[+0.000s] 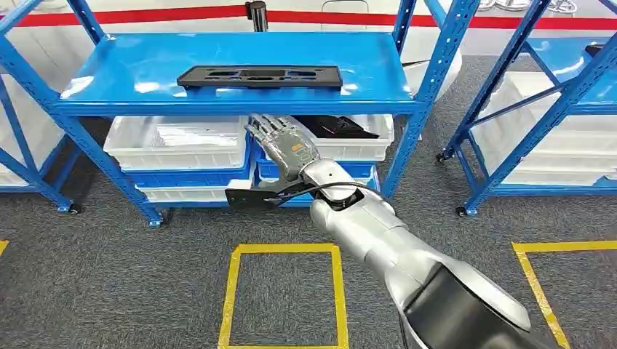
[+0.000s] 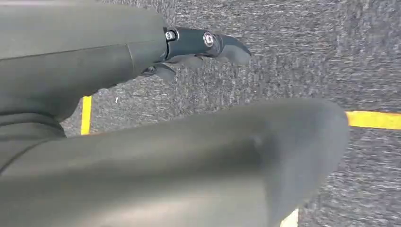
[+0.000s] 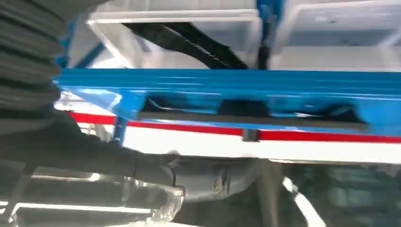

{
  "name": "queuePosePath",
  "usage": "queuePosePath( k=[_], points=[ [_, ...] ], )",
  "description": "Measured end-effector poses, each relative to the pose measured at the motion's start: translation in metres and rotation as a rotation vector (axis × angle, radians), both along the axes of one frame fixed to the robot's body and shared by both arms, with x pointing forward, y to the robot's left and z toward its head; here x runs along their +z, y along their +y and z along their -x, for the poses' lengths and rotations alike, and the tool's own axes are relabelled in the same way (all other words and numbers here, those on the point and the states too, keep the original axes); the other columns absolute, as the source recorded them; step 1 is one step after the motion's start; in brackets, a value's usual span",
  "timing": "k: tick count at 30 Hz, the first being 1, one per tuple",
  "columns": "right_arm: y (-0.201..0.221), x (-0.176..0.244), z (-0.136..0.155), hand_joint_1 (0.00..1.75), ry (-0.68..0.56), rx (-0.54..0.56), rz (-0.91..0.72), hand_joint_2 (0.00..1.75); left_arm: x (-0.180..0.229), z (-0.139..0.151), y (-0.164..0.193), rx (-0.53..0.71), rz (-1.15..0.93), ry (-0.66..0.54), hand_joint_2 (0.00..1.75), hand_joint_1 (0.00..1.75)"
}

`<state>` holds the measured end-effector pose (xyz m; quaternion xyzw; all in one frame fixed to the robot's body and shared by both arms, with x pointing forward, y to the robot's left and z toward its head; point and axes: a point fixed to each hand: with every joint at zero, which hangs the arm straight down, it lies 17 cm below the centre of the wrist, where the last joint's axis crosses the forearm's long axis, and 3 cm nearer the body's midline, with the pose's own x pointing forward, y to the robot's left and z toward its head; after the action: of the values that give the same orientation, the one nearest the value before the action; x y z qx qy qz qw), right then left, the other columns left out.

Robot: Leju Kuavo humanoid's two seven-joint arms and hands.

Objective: Take the parts from the cabinet and place them on the table.

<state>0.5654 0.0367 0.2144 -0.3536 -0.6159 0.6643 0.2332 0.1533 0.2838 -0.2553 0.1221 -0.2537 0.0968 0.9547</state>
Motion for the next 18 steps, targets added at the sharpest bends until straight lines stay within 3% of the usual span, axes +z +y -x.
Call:
queuePosePath(
  k=[18],
  points=[
    [-0.056, -0.016, -0.03, 0.0, 0.024, -0.22, 0.061, 1.75, 0.0, 0.001, 0.003, 0.0, -0.001, 0.0, 0.0, 0.0]
  ],
)
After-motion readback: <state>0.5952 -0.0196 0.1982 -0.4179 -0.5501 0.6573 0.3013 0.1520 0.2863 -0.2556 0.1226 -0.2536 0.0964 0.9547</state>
